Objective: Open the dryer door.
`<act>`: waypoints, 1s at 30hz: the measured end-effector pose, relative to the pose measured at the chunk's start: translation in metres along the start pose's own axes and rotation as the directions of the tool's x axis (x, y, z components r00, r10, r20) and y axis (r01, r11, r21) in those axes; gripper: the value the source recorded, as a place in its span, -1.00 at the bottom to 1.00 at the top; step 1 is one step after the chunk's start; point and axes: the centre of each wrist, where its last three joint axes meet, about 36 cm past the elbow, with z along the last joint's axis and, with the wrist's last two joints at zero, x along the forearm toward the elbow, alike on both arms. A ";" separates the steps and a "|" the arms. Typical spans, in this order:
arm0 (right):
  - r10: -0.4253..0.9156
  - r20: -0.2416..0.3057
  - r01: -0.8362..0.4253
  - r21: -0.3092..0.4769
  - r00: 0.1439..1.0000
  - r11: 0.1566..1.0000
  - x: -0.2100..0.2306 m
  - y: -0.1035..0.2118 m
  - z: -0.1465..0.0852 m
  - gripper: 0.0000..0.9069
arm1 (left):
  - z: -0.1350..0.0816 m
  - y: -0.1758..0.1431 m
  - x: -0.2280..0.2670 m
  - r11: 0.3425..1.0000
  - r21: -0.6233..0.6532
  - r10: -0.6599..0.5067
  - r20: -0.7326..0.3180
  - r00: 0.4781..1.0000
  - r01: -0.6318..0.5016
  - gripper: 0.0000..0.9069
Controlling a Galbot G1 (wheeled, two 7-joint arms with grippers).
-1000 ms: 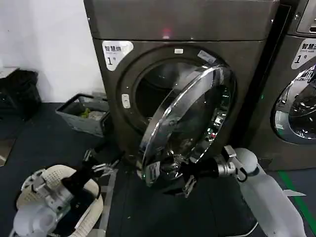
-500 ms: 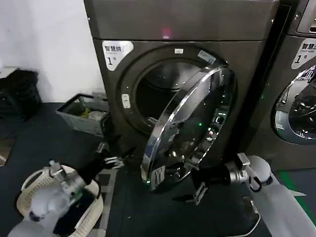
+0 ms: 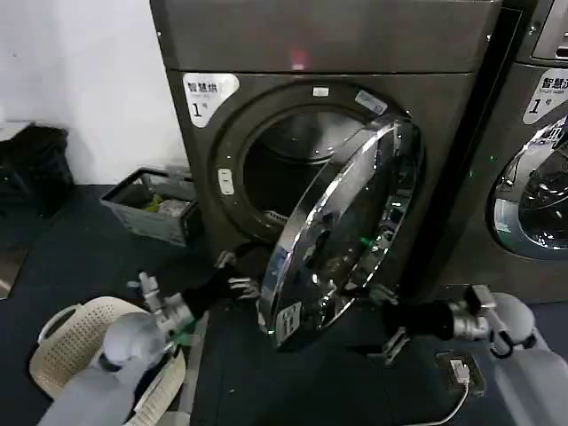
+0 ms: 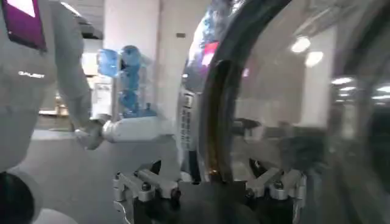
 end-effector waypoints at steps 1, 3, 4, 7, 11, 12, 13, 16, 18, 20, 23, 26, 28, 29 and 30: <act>0.036 -0.011 -0.036 0.004 0.999 0.999 0.012 0.001 -0.002 1.00 | 0.000 -0.001 -0.004 1.000 0.001 0.015 -0.001 1.000 -0.015 1.00; 0.112 -0.011 -0.112 0.001 0.994 0.994 0.033 0.004 -0.006 1.00 | -0.001 -0.004 -0.011 0.999 -0.002 0.046 -0.003 0.999 -0.046 1.00; 0.152 0.001 -0.152 -0.005 0.988 0.988 0.044 0.006 -0.009 1.00 | -0.002 -0.006 -0.016 0.998 -0.005 0.063 -0.004 0.998 -0.063 1.00; 0.274 0.032 -0.274 -0.012 0.961 0.962 0.079 0.018 -0.014 1.00 | -0.003 -0.014 -0.029 0.994 -0.010 0.108 -0.004 0.994 -0.108 1.00; 0.452 0.057 -0.453 0.008 0.890 0.892 0.128 0.042 -0.022 1.00 | -0.003 -0.027 -0.048 0.985 -0.011 0.171 -0.004 0.985 -0.171 1.00; 0.503 0.076 -0.506 0.022 0.861 0.862 0.140 0.049 -0.026 1.00 | -0.003 -0.031 -0.053 0.982 -0.011 0.188 -0.003 0.982 -0.188 1.00; 0.555 0.099 -0.560 0.031 0.826 0.828 0.150 0.056 -0.031 1.00 | -0.003 -0.034 -0.058 0.979 -0.011 0.203 -0.002 0.979 -0.203 1.00; 0.690 0.154 -0.704 0.073 0.708 0.706 0.178 0.077 -0.047 1.00 | -0.001 -0.045 -0.074 0.970 -0.003 0.245 -0.001 0.970 -0.245 1.00; 0.778 0.185 -0.800 0.111 0.600 0.590 0.196 0.092 -0.059 1.00 | 0.001 -0.050 -0.084 0.964 0.001 0.267 -0.003 0.964 -0.267 1.00; 0.865 0.199 -0.887 0.140 0.460 0.440 0.213 0.110 -0.071 1.00 | 0.005 -0.055 -0.093 0.959 0.006 0.284 -0.010 0.959 -0.284 1.00; 0.952 0.210 -0.970 0.148 0.224 0.195 0.236 0.137 -0.087 1.00 | 0.011 -0.063 -0.108 0.951 0.014 0.309 -0.017 0.951 -0.309 1.00; 0.977 0.210 -0.989 0.147 0.022 -0.010 0.257 0.163 -0.103 1.00 | 0.016 -0.073 -0.126 0.940 0.020 0.341 -0.021 0.940 -0.341 1.00; 0.973 0.206 -0.978 0.156 -0.101 -0.135 0.269 0.181 -0.114 1.00 | 0.020 -0.079 -0.137 0.932 0.027 0.363 -0.022 0.932 -0.362 1.00; 0.967 0.202 -0.967 0.168 -0.157 -0.192 0.273 0.188 -0.120 1.00 | 0.021 -0.081 -0.141 0.928 0.029 0.371 -0.022 0.928 -0.370 1.00; 0.956 0.194 -0.949 0.185 -0.220 -0.255 0.278 0.196 -0.126 1.00 | 0.022 -0.085 -0.147 0.925 0.029 0.380 -0.022 0.925 -0.380 1.00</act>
